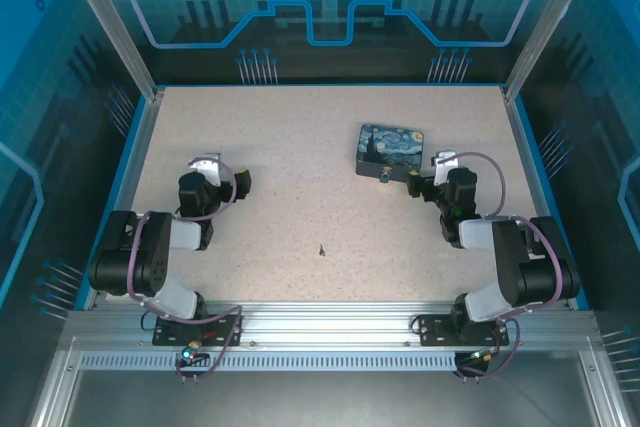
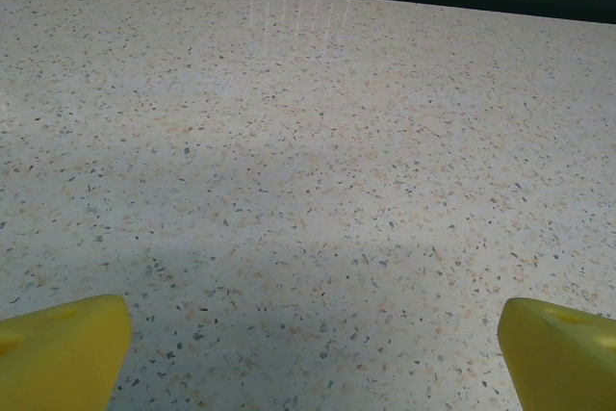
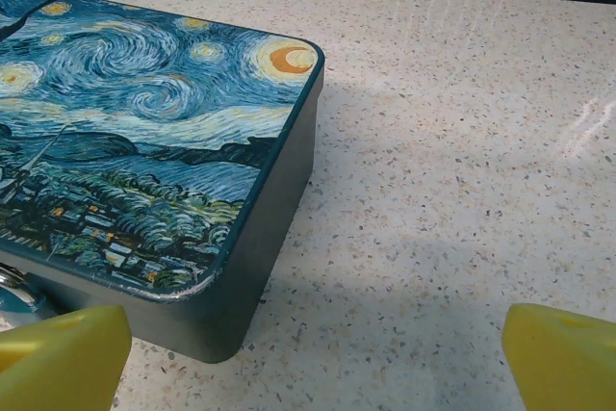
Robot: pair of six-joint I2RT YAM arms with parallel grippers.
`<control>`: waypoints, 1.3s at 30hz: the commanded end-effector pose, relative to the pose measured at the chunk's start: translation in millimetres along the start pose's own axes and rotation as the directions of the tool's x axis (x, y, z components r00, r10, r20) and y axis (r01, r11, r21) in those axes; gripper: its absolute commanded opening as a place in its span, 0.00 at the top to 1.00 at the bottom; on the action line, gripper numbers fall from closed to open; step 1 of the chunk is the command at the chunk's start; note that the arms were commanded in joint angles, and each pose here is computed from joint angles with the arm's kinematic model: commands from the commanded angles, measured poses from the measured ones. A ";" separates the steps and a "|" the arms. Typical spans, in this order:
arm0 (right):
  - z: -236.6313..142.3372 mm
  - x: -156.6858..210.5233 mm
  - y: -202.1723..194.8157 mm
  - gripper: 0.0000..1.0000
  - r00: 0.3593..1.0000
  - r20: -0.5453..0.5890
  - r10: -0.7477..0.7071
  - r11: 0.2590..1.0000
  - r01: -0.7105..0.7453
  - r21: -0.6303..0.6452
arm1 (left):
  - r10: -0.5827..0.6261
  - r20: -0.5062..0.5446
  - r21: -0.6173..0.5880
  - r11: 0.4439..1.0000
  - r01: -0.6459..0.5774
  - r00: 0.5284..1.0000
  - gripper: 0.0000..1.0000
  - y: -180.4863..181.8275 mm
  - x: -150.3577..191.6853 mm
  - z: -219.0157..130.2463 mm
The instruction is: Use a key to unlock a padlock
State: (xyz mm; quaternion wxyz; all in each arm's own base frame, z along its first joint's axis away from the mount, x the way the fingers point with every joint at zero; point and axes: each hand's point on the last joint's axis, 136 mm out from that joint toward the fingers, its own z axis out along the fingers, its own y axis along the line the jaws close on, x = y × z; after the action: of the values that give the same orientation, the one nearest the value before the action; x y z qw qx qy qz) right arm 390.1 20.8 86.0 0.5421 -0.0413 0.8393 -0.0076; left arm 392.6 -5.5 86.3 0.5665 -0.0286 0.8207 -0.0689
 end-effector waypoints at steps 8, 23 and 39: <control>2.1 -10.8 -2.1 0.00 1.000 0.031 -0.003 1.000 0.002 0.014 | 0.021 0.022 0.015 1.000 -0.022 1.000 0.01 -4.4 -9.9 2.0; 1.9 -11.9 -2.6 0.00 0.999 0.036 0.002 1.000 -0.002 0.012 | 0.019 0.025 0.009 1.000 -0.019 0.999 0.01 -3.4 -9.5 1.1; -75.5 -66.1 -8.5 0.00 0.951 -0.125 0.283 0.958 -0.287 -0.012 | -0.267 0.032 0.126 0.957 0.261 0.963 0.01 -36.6 -115.0 -37.1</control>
State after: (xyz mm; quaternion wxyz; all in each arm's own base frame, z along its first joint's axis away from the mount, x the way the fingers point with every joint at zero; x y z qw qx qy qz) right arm 366.2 8.3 205.6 0.5604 0.0425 0.8262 0.0388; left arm 397.9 -6.7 217.8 0.6294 -0.0797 0.7631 -0.1231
